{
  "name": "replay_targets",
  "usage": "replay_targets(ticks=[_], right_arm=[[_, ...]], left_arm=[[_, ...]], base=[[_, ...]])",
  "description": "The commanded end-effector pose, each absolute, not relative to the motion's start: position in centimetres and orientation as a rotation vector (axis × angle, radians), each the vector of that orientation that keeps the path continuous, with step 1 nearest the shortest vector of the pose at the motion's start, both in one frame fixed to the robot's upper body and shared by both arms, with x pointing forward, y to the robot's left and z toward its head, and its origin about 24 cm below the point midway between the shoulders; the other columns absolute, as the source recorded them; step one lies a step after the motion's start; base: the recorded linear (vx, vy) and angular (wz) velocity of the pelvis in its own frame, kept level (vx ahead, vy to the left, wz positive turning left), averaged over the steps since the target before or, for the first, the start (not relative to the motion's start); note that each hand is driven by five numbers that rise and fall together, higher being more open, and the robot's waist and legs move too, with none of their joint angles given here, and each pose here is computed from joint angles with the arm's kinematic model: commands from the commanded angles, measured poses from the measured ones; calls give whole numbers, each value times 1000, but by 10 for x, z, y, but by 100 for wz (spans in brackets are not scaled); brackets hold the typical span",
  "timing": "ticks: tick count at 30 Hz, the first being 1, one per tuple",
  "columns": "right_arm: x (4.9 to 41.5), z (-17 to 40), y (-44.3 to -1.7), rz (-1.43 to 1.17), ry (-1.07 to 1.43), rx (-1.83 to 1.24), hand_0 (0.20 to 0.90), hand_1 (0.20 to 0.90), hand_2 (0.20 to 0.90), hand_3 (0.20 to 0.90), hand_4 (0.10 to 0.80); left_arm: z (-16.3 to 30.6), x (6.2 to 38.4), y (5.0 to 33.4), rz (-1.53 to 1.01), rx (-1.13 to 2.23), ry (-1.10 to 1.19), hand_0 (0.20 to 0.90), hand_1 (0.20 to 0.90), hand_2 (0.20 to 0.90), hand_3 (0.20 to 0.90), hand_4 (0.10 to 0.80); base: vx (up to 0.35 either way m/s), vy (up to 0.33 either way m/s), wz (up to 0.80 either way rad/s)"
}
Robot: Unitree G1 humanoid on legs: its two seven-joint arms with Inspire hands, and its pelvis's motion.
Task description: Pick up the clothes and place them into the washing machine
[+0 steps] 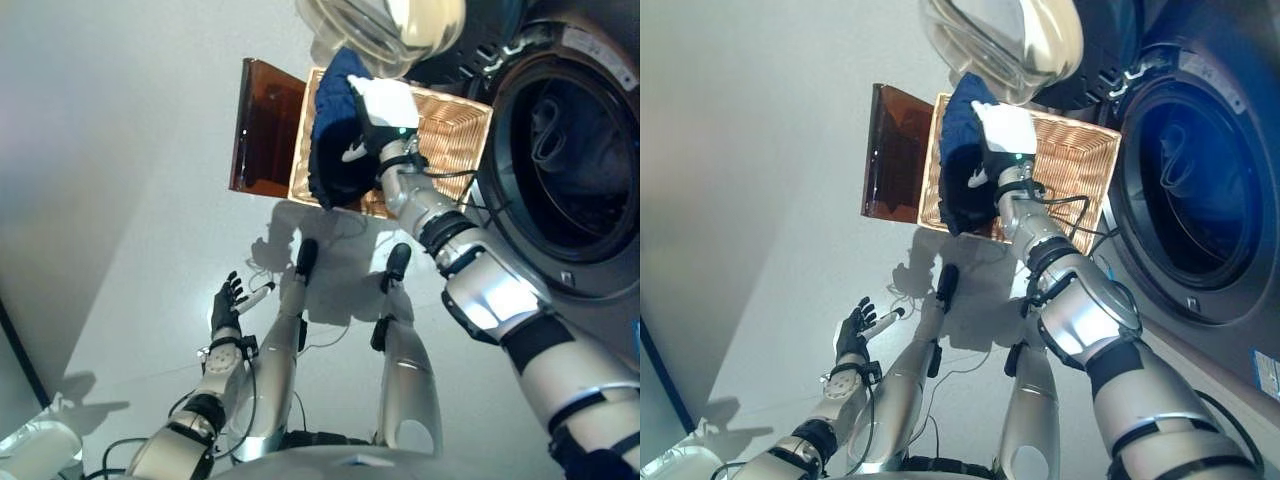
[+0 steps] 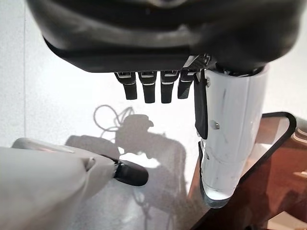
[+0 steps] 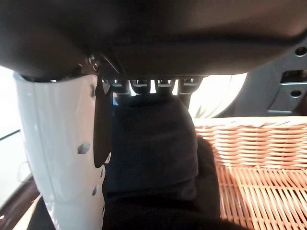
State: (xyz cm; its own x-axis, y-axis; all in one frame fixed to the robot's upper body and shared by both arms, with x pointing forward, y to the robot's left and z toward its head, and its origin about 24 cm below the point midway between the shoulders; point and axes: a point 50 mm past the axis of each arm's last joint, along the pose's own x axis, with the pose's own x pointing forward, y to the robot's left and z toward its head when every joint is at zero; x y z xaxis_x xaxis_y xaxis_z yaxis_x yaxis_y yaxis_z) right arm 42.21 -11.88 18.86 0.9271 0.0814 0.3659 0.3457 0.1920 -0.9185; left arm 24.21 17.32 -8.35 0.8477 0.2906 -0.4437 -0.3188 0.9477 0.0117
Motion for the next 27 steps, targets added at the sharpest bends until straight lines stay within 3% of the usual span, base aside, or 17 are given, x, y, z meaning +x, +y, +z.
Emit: replay_targets(ticks=[1, 6, 7, 8, 9, 10, 11, 13, 27], right_arm=[[425, 260, -111, -344, -561, -1336, 900, 900, 900, 900, 800], [425, 276, -122, -400, -553, -1290, 900, 900, 900, 900, 800], [425, 277, -124, -407, -549, -1284, 818, 818, 818, 818, 741], [425, 281, -124, -412, -553, -1284, 782, 782, 782, 782, 716], [425, 283, -125, -417, -556, -1276, 529, 529, 529, 529, 535], [425, 285, -124, -416, -561, -1274, 513, 513, 513, 513, 524], [424, 289, -123, -419, -570, -1267, 324, 324, 324, 324, 388], [424, 290, -123, -419, -575, -1263, 200, 200, 200, 200, 300], [423, 292, -125, -469, -601, -1252, 200, 200, 200, 200, 300]], left_arm=[[-74, 242, 196, 361, -20, 389, 900, 900, 900, 900, 800], [-73, 243, 193, 352, -34, 380, 900, 900, 900, 900, 800], [-73, 243, 192, 349, -37, 377, 900, 900, 900, 900, 800], [-73, 243, 191, 347, -39, 377, 900, 900, 900, 900, 800], [-73, 243, 192, 349, -38, 378, 900, 900, 900, 900, 800], [-73, 243, 193, 354, -40, 379, 900, 900, 900, 900, 800], [-72, 244, 192, 355, -45, 376, 900, 900, 900, 900, 800], [-72, 243, 193, 356, -46, 377, 900, 900, 900, 900, 800], [-76, 239, 191, 361, -47, 392, 900, 900, 900, 900, 800]], base=[[-13, 14, 14], [-6, 7, 3], [0, 0, 0], [-10, 22, 4], [-9, 20, 3], [-15, 32, 2], [0, 0, 0], [0, 0, 0], [0, 0, 0]])
